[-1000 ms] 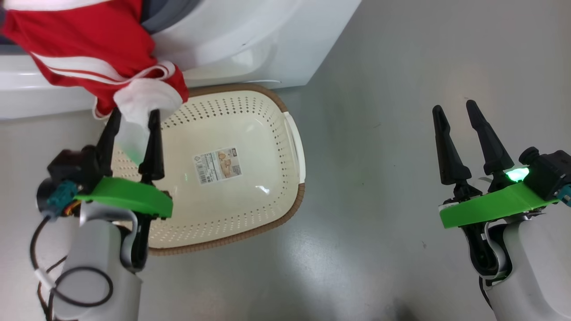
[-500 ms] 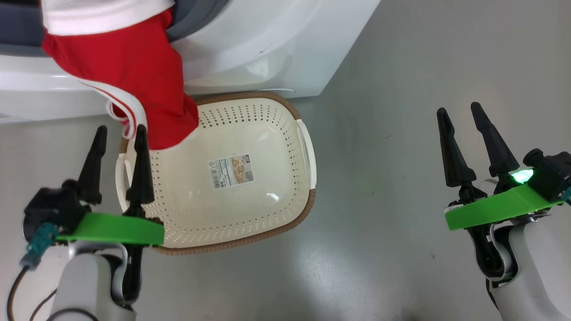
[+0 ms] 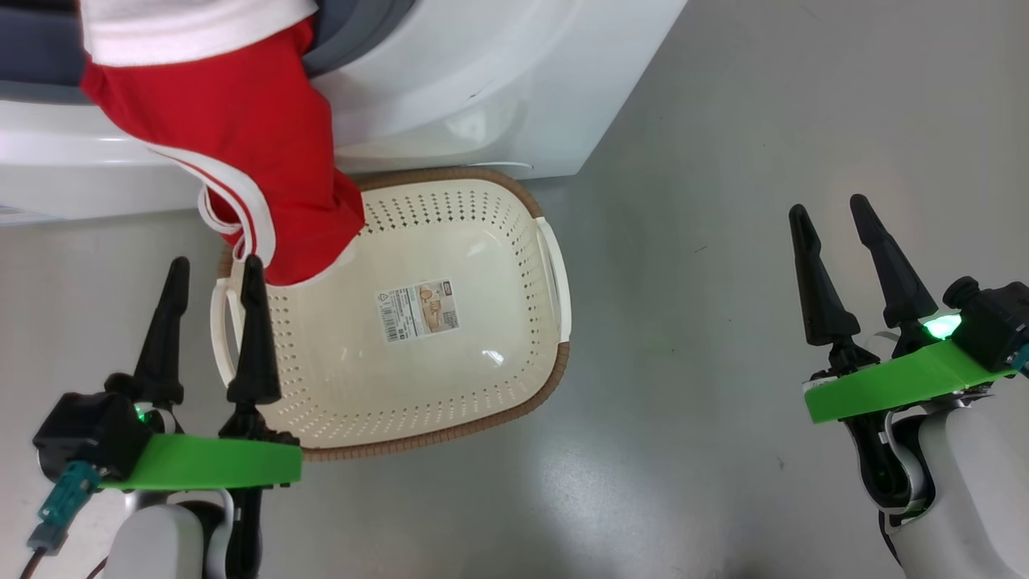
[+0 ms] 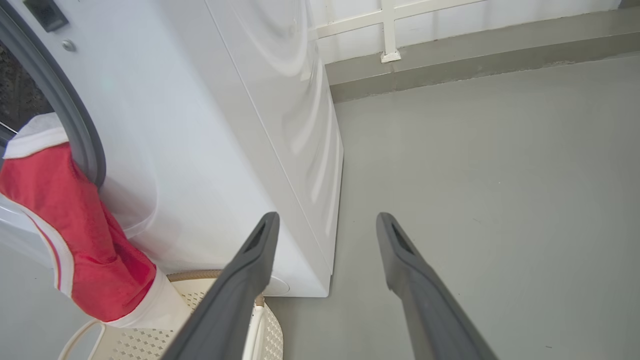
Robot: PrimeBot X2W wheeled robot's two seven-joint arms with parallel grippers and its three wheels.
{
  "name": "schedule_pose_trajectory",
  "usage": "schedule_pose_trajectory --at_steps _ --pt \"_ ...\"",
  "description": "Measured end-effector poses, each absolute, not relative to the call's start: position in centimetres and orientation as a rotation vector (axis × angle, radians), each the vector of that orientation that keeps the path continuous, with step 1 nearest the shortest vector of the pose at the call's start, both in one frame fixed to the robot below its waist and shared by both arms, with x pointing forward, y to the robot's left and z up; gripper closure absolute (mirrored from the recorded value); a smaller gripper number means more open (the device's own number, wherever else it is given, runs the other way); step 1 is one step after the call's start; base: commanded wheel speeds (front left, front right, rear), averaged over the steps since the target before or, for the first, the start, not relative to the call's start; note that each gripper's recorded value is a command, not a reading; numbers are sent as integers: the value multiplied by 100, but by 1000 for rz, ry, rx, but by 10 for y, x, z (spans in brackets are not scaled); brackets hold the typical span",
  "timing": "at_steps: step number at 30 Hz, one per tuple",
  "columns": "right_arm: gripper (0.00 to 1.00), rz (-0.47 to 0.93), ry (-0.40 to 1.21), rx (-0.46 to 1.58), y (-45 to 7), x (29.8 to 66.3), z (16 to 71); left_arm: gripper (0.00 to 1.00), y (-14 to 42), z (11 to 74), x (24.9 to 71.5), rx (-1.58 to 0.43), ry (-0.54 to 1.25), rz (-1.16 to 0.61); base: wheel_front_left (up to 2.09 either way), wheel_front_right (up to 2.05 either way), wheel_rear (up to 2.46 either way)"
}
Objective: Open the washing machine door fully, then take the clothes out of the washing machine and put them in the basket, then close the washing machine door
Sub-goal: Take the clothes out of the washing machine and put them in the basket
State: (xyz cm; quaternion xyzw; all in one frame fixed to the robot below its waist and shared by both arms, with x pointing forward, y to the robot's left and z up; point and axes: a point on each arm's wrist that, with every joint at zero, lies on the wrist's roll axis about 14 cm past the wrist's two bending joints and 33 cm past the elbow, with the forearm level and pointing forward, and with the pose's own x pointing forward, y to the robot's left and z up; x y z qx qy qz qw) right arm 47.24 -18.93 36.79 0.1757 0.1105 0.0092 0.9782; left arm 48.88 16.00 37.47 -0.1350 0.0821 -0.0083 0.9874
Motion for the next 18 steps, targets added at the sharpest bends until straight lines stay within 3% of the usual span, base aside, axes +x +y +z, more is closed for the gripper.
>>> schedule_pose_trajectory --at_steps 10,18 --pt "0 19 226 355 -189 473 366 0 160 382 496 -260 137 -19 0 0 0" --pt "0 22 234 359 -187 474 362 0 170 422 538 -210 -9 -16 0 0 0"
